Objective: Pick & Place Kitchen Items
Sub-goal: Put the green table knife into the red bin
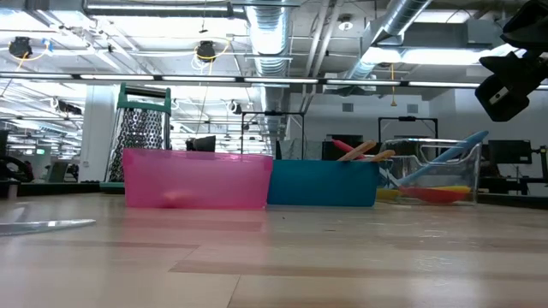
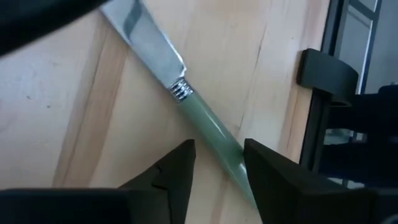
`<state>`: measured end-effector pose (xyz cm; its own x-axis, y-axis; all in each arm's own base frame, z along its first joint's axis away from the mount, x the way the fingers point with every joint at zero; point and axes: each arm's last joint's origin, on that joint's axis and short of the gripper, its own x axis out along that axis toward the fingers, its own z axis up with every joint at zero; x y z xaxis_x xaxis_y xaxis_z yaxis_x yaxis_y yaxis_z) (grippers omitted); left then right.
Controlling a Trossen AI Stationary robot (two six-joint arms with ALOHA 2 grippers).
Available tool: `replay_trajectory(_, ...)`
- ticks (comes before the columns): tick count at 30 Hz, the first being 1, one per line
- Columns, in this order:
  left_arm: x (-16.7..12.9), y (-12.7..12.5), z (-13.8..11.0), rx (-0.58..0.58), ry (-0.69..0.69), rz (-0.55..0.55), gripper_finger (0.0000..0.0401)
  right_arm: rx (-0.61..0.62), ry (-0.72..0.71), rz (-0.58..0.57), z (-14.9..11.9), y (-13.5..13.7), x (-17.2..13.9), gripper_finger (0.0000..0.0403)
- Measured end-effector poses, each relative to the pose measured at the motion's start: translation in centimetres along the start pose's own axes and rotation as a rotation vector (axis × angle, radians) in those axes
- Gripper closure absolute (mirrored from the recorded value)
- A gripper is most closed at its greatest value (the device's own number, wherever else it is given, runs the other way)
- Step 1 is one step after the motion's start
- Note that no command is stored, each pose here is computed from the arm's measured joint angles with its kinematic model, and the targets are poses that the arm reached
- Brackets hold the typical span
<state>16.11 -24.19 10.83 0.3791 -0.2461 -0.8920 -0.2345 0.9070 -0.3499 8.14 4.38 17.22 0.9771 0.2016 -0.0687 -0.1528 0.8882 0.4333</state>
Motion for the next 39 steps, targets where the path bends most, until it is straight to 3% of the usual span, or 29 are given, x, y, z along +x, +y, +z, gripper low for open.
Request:
replay_trajectory(14,0.2,0.7,0.9,-0.043,0.009,0.04,0.0359,0.0,0.0,0.0,0.0,0.0,0.0,0.028)
replay_trajectory(23,0.1,0.7,1.0,-0.046,0.036,0.035,0.0394,0.0,0.0,0.0,0.0,0.0,0.0,0.028)
replay_trajectory(30,-0.4,0.7,1.2,-0.059,0.06,0.016,0.0399,0.0,0.0,0.0,0.0,0.0,0.0,0.028)
replay_trajectory(39,-3.2,3.4,1.7,-0.026,0.039,0.251,0.04,0.0,0.0,0.0,0.0,0.0,0.0,0.028)
